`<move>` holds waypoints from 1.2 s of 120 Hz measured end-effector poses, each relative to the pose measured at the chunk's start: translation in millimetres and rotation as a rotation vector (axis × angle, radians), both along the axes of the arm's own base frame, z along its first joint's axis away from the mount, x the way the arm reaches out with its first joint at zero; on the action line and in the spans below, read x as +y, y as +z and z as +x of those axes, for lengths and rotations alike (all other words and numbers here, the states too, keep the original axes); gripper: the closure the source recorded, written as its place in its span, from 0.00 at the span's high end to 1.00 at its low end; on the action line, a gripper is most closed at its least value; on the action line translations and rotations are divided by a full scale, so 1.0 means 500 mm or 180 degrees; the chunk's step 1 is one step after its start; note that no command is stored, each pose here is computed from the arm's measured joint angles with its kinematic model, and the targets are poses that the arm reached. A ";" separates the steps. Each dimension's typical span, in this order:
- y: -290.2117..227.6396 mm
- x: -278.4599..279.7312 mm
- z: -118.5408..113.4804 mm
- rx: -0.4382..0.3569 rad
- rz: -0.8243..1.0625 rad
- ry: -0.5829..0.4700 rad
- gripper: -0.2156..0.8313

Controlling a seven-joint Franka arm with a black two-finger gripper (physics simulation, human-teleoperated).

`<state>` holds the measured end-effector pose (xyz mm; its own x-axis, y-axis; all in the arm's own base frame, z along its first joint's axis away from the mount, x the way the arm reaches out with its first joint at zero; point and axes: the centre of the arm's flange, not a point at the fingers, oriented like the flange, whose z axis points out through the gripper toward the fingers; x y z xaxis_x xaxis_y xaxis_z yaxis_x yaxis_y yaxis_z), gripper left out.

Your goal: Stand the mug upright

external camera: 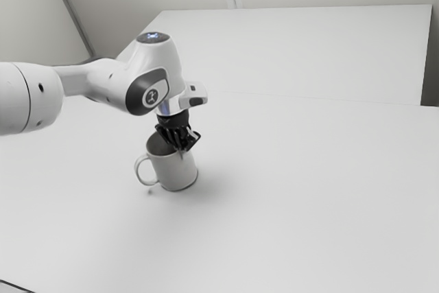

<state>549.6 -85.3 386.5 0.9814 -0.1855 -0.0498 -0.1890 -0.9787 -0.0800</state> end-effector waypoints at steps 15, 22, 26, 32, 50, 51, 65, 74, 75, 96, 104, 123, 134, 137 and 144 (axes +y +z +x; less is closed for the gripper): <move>0.003 -0.001 -0.004 -0.0029 -0.0058 0.0115 0.05; 0.002 -0.002 -0.005 -0.0032 -0.0076 0.0158 0.08; 0.002 -0.002 -0.006 -0.0034 -0.0085 0.0179 0.16; 0.001 -0.002 -0.007 -0.0036 -0.0095 0.0207 0.26; 0.029 0.001 -0.009 -0.0118 -0.0135 0.0281 0.52; 0.032 0.001 -0.009 -0.0125 -0.0138 0.0284 0.53; 0.069 0.003 -0.006 -0.0236 -0.0172 0.0317 0.63; 0.101 0.002 0.024 -0.0347 -0.0183 0.0299 0.67; 0.105 0.002 0.029 -0.0362 -0.0184 0.0296 0.68; 0.236 0.082 0.083 -0.0569 -0.0186 0.0408 0.73; 0.282 0.115 0.088 -0.0575 -0.0173 0.0445 0.74; 0.389 0.118 0.094 -0.0602 -0.0159 0.0306 0.76; 0.422 0.099 0.088 -0.0586 -0.0165 0.0178 0.76; 0.427 0.097 0.085 -0.0571 -0.0177 0.0157 0.76; 0.437 0.102 0.077 -0.0530 -0.0220 0.0140 0.77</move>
